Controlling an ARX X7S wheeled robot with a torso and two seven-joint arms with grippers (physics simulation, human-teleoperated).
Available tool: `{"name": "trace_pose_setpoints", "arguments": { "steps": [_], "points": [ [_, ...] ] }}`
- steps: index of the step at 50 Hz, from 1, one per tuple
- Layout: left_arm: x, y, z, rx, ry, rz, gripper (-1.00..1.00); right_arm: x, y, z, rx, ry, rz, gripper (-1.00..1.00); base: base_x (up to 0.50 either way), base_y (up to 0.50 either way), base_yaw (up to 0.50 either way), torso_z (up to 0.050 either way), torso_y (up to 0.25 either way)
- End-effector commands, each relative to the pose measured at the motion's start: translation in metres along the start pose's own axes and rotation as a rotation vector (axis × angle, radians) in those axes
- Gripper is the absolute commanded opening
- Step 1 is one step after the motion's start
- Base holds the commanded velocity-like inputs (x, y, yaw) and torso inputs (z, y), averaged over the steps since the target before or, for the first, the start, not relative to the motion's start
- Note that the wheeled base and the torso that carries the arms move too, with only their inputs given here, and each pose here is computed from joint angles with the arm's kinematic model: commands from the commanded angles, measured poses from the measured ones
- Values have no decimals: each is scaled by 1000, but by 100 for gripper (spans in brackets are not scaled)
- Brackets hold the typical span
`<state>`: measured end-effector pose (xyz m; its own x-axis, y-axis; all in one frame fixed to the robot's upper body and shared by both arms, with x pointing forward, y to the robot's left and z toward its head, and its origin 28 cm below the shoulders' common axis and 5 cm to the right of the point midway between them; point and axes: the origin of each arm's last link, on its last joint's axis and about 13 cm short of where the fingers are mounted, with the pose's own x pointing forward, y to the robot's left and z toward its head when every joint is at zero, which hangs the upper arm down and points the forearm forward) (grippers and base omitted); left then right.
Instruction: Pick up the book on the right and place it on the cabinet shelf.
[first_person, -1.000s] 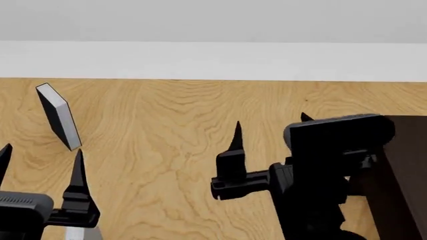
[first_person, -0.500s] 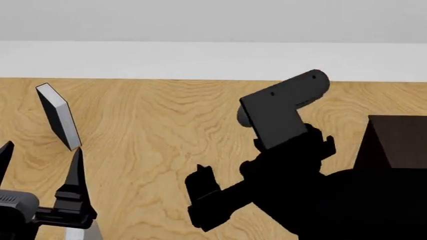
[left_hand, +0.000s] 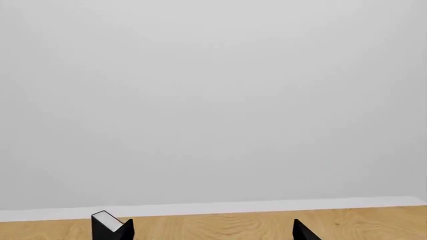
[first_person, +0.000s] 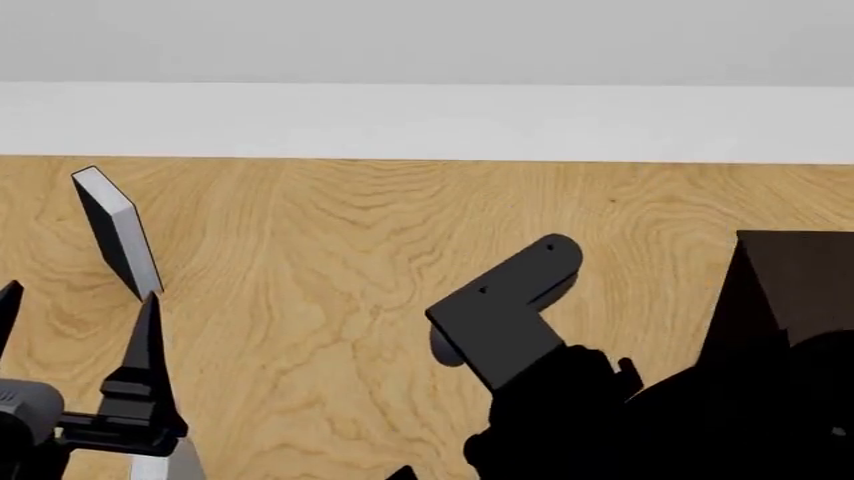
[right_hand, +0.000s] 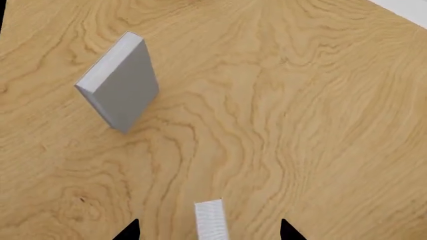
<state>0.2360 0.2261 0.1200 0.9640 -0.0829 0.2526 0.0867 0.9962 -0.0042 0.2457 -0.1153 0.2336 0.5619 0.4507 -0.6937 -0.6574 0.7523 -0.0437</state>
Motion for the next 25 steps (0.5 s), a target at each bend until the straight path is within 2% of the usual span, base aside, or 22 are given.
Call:
{"name": "trace_pose_setpoints", "arguments": {
  "steps": [1,8,25],
  "points": [
    [0,1,0,-3,-3,3,100,8,3,-10,-33,94,30,100,0,0,0,0,0],
    [1,1,-1,-2,-3,3,100,10,3,-11,-46,128,29,100,0,0,0,0,0],
    [2,2,-2,-6,2,0,100,44,-5,-17,-53,211,13,100,0,0,0,0,0]
  ]
}}
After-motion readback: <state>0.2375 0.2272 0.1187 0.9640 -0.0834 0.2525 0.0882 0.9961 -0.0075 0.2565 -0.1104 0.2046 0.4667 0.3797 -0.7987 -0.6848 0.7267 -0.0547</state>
